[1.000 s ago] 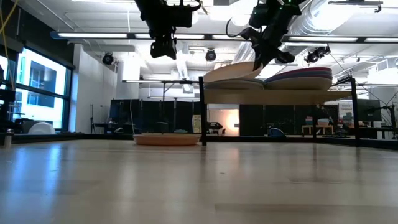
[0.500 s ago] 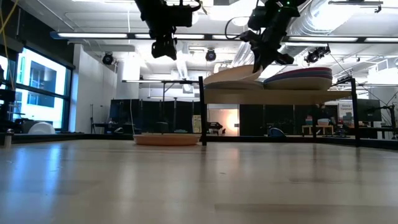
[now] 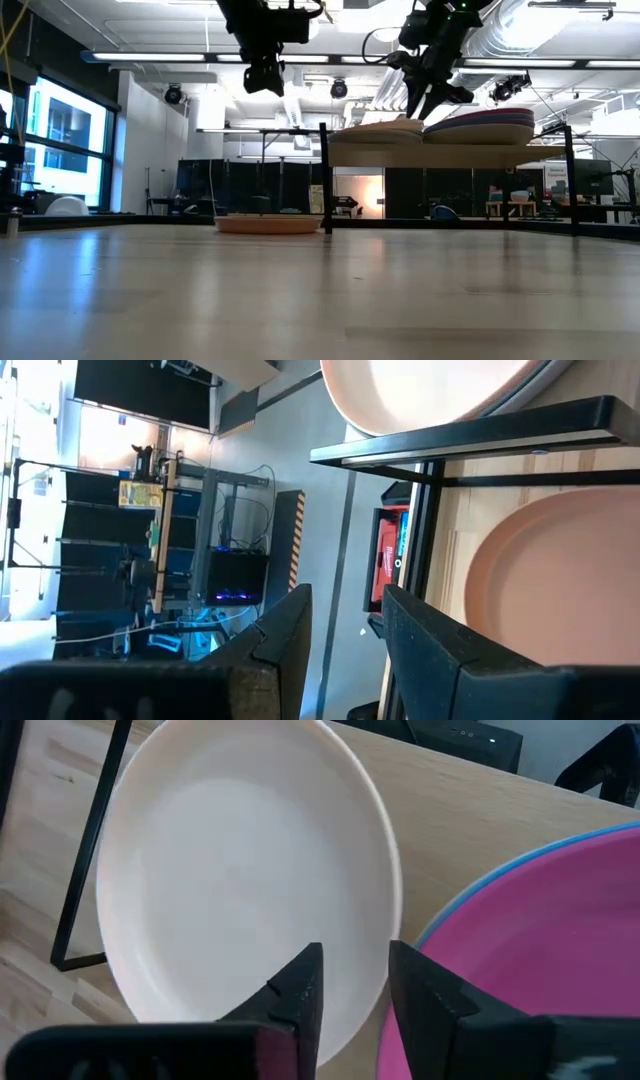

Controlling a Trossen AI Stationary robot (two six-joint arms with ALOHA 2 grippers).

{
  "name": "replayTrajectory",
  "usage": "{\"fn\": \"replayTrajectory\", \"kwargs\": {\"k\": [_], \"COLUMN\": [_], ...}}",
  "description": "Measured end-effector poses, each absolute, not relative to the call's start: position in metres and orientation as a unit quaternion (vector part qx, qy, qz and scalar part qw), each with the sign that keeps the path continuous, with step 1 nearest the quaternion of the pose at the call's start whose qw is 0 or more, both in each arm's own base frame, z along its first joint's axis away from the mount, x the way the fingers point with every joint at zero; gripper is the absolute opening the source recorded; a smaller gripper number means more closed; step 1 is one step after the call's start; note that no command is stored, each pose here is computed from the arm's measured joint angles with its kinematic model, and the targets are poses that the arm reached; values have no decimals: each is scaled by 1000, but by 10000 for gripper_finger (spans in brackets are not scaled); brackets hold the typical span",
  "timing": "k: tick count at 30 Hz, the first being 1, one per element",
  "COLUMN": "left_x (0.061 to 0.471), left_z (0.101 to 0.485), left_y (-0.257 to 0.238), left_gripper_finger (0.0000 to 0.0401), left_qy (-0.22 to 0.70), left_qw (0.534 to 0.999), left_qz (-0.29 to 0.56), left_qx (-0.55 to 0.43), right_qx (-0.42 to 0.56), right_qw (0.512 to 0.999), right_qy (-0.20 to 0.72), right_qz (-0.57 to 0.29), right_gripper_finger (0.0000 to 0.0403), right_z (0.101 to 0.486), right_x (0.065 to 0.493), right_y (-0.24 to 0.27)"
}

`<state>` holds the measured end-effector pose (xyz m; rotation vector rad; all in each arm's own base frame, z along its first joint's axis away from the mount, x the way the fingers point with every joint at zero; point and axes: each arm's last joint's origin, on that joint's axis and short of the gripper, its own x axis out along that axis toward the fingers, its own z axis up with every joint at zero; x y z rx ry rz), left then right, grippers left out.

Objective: Place and stack plates onto a shelf
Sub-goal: Stack the white plate on top of the green plate on the shelf, then stack the brown plate on top of the white plate on the shelf

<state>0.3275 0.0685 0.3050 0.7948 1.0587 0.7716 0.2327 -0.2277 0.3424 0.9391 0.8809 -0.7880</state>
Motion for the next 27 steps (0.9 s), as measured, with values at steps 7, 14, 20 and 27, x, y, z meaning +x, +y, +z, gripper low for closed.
{"fn": "replayTrajectory", "kwargs": {"k": [7,14,20,27], "left_x": [327,327,327,327], "left_z": [305,305,305,305], "left_y": [69,69,68,68], "left_gripper_finger": [115,115,115,115], "left_qy": [481,481,481,481], "left_qw": [719,719,719,719], "left_qz": [347,347,347,348], "left_qx": [363,363,363,361], "right_qx": [427,411,413,410], "right_qw": [735,733,732,736], "right_qy": [402,405,405,410], "right_qz": [-339,-360,-360,-350], "right_gripper_finger": [94,94,94,94], "right_z": [343,342,342,342], "right_x": [233,232,233,239], "right_y": [-227,-228,-227,-221]}}
